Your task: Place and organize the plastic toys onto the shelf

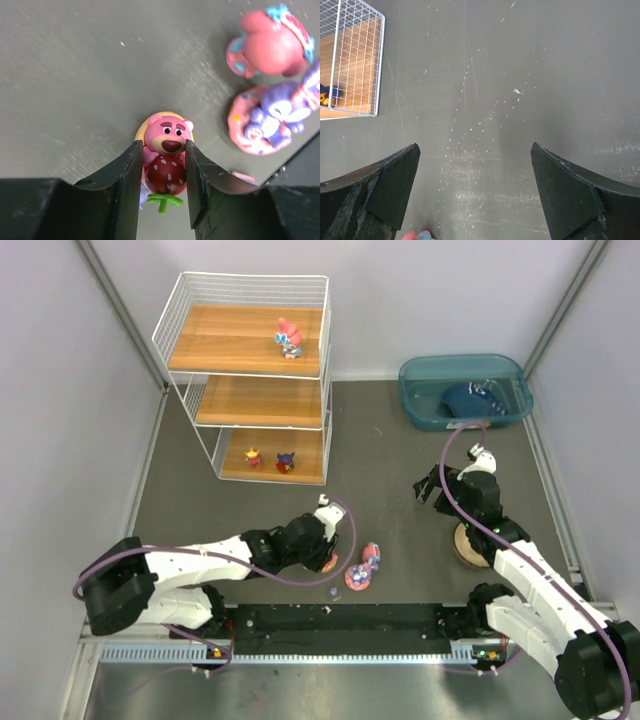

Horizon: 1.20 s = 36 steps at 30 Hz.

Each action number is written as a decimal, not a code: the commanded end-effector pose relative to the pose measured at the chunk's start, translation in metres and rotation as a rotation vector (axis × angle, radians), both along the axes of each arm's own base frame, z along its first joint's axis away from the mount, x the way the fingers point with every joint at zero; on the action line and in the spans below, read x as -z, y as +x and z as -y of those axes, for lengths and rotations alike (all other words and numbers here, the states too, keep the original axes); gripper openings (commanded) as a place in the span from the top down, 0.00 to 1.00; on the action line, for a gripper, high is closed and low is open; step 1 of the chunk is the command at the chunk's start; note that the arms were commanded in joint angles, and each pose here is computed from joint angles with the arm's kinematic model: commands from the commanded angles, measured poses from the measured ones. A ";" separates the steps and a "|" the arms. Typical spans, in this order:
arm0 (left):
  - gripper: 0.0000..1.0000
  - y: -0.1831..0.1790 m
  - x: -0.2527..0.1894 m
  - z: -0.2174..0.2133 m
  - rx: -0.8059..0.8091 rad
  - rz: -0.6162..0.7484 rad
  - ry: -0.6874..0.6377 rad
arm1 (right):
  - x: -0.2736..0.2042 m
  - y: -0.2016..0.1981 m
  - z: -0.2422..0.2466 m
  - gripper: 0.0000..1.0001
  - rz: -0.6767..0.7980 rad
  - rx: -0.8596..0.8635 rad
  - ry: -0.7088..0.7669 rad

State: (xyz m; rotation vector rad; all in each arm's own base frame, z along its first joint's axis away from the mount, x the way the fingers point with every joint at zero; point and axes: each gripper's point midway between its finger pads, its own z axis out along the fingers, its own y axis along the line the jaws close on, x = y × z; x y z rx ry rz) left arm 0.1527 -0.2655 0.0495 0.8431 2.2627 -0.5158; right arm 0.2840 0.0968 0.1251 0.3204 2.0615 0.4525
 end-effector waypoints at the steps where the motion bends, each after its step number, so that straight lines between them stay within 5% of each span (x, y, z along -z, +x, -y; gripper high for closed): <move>1: 1.00 0.036 -0.016 0.012 -0.073 0.071 -0.026 | -0.011 0.004 -0.004 0.06 0.041 -0.008 0.018; 8: 0.99 0.065 -0.017 0.029 -0.085 0.065 -0.016 | -0.011 0.004 -0.003 0.06 0.039 0.000 0.012; 29: 0.36 0.059 -0.042 0.014 -0.099 0.086 -0.063 | -0.011 0.004 -0.002 0.05 0.039 -0.001 0.007; 36: 0.33 0.046 -0.036 0.010 -0.058 0.056 -0.060 | -0.009 0.004 -0.002 0.05 0.034 0.000 0.007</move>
